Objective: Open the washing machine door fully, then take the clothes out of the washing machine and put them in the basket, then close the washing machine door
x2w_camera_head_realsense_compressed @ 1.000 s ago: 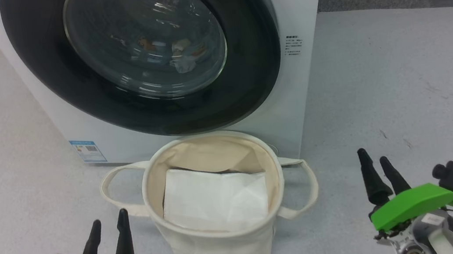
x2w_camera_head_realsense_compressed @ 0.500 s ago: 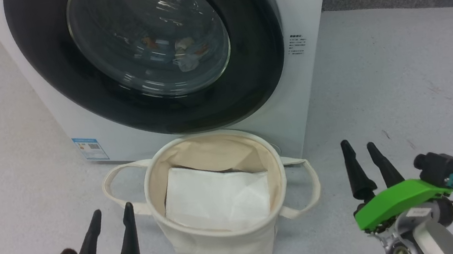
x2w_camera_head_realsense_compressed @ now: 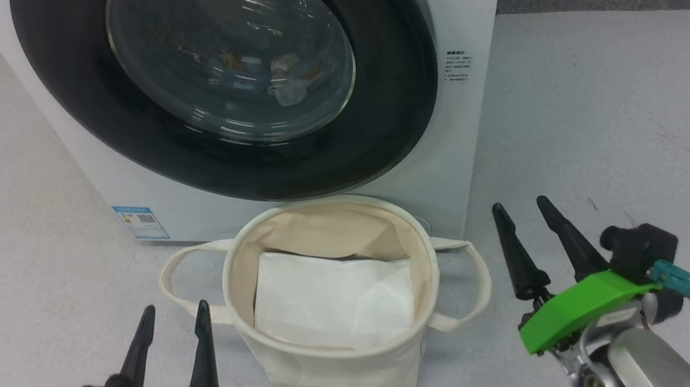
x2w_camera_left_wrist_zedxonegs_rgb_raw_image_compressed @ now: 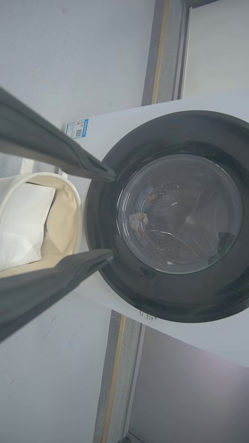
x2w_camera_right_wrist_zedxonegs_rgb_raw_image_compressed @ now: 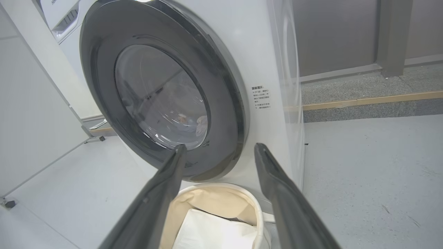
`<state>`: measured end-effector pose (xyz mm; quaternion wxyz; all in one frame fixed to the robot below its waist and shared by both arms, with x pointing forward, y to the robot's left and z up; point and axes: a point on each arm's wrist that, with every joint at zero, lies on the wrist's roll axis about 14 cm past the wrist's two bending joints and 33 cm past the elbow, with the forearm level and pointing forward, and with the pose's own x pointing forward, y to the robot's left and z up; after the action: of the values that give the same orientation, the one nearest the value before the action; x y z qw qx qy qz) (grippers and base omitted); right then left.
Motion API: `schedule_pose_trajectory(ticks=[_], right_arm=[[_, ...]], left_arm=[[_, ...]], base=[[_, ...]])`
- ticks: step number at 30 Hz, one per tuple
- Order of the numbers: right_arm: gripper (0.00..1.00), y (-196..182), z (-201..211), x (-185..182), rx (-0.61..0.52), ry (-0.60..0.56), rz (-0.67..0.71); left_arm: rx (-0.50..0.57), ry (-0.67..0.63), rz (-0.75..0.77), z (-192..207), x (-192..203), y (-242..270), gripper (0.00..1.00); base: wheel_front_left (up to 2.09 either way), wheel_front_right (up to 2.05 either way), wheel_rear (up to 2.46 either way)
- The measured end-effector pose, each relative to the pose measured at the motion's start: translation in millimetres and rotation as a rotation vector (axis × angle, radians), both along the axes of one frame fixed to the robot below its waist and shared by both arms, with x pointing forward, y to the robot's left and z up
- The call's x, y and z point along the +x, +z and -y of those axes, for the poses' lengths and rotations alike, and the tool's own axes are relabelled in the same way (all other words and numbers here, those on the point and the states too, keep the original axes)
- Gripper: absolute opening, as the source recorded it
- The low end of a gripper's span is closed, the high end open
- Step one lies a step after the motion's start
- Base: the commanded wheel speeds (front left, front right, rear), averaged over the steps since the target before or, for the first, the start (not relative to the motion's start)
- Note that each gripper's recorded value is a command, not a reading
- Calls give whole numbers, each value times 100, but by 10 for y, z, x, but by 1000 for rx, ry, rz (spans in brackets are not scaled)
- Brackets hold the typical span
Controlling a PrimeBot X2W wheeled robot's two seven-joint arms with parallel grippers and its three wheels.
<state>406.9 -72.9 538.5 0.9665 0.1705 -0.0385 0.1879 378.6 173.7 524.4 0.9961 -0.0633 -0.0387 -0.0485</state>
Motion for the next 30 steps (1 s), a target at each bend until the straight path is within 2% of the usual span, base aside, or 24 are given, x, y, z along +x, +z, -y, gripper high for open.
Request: schedule_pose_trajectory(ticks=[16, 30], right_arm=[[100, 116, -199, -34, -160, 54, 122], [100, 138, -119, -9, -171, 28, 129]], left_arm=[[204, -32, 101, 98, -1, 161, 100], [211, -31, 109, 97, -6, 183, 100]], base=[[0, 0, 0], [0, 0, 0]])
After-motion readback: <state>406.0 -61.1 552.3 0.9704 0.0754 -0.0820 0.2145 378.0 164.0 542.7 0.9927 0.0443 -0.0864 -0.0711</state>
